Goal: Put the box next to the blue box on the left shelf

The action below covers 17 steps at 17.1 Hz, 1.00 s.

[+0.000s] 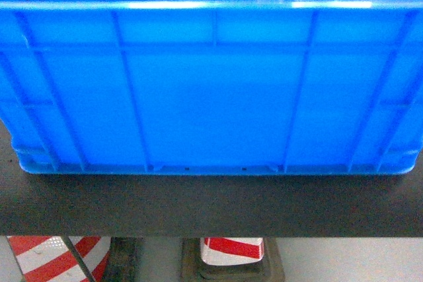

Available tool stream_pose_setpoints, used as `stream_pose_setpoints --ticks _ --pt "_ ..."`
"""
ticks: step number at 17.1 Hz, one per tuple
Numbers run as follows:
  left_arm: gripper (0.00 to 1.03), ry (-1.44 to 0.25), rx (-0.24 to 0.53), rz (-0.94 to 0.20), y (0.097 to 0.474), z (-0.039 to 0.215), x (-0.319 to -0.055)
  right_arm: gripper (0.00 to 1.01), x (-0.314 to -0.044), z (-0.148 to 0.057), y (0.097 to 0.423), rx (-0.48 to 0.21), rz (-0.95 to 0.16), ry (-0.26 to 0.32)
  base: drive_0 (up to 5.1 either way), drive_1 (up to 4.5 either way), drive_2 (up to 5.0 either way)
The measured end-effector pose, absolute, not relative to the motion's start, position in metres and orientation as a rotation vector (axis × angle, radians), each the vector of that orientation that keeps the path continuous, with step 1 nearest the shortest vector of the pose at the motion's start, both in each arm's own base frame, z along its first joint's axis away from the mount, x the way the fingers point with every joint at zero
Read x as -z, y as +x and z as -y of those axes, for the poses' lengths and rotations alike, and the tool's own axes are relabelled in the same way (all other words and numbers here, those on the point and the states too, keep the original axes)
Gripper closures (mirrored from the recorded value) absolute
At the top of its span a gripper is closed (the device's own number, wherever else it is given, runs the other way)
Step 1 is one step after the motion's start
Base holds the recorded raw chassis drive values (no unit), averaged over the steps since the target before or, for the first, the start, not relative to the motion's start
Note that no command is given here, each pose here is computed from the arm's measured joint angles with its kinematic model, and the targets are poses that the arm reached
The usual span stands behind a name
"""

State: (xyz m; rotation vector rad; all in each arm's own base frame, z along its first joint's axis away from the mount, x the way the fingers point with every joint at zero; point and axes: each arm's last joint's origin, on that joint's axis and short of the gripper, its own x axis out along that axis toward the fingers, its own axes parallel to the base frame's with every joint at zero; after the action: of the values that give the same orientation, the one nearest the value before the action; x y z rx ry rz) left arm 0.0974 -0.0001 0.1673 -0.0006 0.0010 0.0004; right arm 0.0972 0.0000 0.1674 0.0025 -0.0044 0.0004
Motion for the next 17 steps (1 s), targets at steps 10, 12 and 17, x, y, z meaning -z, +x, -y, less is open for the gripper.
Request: stream_pose_setpoints --ticks 10,12,17 --pt "0.05 0.000 0.000 0.003 0.0974 0.0001 -0.1677 0.03 -0.1677 0.0000 0.0972 0.000 0.007 0.002 0.0 0.00 0.0" --pt "0.05 0.001 0.001 0.010 0.0974 0.0001 -0.1684 0.03 -0.1678 0.0000 0.0972 0.000 0.009 0.002 0.0 0.00 0.0" --pt "0.05 0.000 0.000 0.000 0.0974 0.0001 -0.1674 0.03 -0.1673 0.0000 0.0972 0.000 0.003 0.002 0.0 0.00 0.0"
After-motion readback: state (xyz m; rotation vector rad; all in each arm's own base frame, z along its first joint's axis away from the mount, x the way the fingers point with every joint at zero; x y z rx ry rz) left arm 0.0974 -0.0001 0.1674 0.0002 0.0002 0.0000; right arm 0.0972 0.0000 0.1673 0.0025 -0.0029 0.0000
